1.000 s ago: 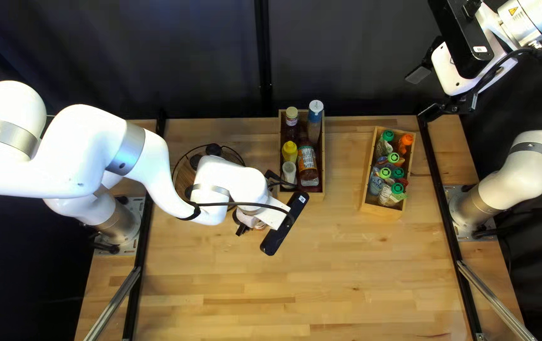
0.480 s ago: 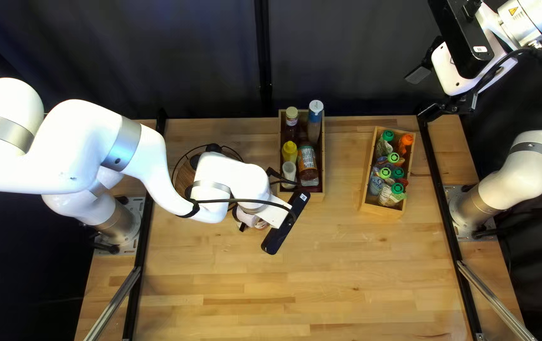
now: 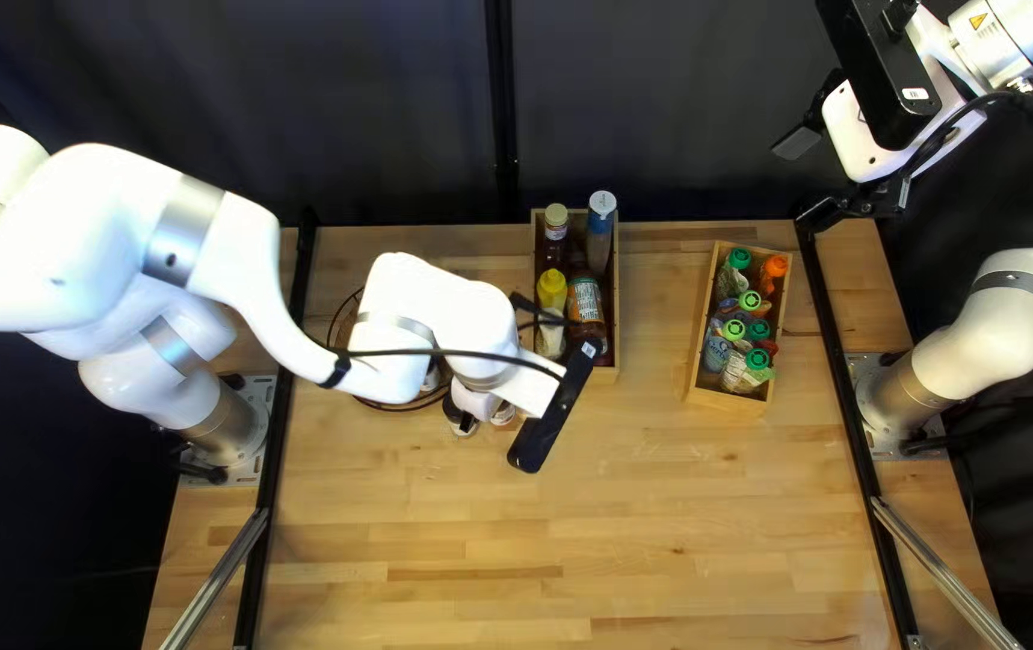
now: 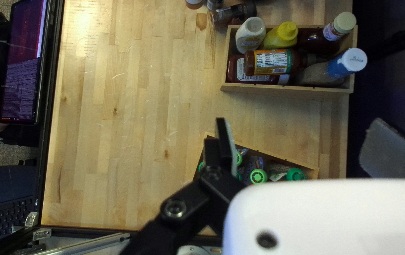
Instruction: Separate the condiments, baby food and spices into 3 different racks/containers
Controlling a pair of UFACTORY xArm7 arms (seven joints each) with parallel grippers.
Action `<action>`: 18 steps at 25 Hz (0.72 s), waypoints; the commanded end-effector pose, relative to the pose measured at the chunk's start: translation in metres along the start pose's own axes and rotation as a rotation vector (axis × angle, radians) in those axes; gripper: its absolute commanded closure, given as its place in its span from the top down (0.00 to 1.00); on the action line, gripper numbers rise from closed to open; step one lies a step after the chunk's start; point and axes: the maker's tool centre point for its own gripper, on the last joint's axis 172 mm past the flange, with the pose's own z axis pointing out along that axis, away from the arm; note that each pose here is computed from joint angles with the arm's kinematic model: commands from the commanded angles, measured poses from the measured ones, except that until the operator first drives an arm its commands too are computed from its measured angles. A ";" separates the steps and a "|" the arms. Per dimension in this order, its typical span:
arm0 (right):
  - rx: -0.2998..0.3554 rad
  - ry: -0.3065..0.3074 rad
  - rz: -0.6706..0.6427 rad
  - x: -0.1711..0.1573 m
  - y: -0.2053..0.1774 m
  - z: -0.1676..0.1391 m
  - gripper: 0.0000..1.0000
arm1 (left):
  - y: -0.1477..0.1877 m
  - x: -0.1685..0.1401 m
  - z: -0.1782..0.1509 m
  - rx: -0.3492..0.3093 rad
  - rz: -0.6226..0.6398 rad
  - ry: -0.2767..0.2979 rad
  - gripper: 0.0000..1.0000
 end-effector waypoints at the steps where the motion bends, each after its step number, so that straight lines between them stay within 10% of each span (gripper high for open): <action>1: 0.000 0.000 0.000 0.000 0.000 0.000 1.00 | -0.017 -0.019 -0.026 0.037 -0.029 0.005 0.00; 18: 0.000 0.000 0.000 0.000 0.000 0.000 1.00 | -0.115 -0.120 0.028 0.091 -0.263 -0.031 0.00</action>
